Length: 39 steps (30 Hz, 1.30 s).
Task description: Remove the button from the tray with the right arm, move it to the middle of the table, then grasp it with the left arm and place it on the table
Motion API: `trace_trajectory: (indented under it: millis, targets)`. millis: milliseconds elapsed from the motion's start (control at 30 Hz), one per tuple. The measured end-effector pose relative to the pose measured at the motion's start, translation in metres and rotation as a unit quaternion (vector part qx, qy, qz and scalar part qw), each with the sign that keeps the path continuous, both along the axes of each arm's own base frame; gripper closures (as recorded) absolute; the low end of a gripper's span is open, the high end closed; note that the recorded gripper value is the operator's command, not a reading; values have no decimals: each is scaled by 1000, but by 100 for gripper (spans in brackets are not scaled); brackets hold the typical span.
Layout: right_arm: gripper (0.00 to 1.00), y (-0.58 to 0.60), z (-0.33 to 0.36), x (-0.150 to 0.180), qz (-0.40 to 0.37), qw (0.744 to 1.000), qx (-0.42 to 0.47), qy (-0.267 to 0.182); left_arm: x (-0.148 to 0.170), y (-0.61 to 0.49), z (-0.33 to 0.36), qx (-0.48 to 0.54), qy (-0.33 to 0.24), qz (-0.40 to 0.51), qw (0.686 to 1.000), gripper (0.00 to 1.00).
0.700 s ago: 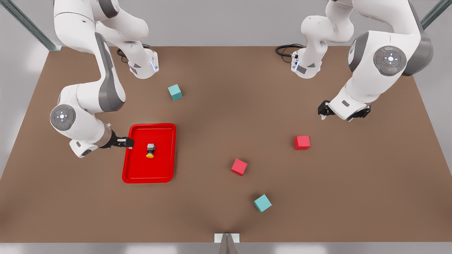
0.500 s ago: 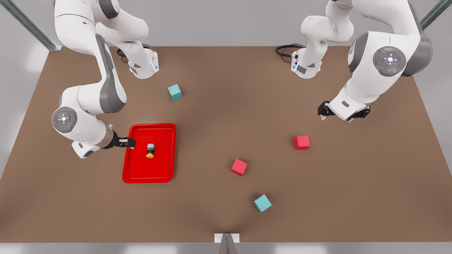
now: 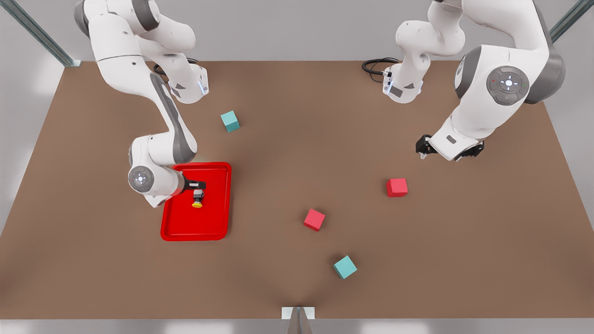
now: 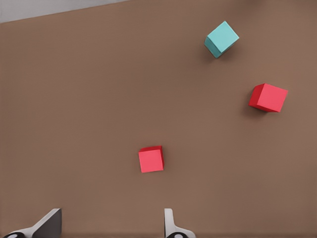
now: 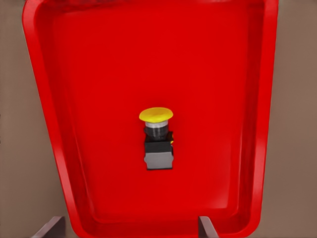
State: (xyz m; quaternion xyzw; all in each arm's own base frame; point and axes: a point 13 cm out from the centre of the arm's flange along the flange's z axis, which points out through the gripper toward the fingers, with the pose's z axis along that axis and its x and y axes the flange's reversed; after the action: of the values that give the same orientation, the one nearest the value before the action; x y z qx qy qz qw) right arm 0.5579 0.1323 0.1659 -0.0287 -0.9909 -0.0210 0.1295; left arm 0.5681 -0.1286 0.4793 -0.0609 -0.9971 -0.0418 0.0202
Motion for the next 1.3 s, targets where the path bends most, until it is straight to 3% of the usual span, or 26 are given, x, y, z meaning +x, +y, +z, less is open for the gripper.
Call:
trace_trajectory:
  millis: [167, 267, 500, 667, 800, 1167, 1233, 1267, 1300]
  targets:
    - [0, 8, -36, 53, -24, 998, 13, -56, 1, 0, -4, 1, 3, 1, 1000, 0]
    - [0, 8, -57, 39, -28, 998, 10, -55, 1, 1, -5, 1, 3, 2, 1000, 0]
    - [0, -20, -74, 40, -24, 997, -14, -71, 2, 0, -10, 2, 7, 2, 1000, 0]
    - [0, -21, -94, 21, -20, 998, -21, -54, 1, -1, -15, 4, 12, 1, 1000, 0]
    - [0, -21, -95, -13, -14, 999, -28, -38, 1, 0, -19, 5, 15, 2, 1000, 0]
    - [0, -22, -115, -15, -21, 999, -28, -34, 2, -1, -20, 5, 16, 2, 1000, 0]
    - [25, -20, -114, -12, -22, 999, -27, -37, 2, -1, -20, 5, 16, 1, 1000, 0]
    - [49, -19, -114, -12, -23, 999, -26, -37, 2, -1, -21, 5, 16, 1, 1000, 0]
    - [53, -19, -115, -12, -24, 999, -26, -37, 2, -1, -21, 5, 17, 2, 1000, 0]
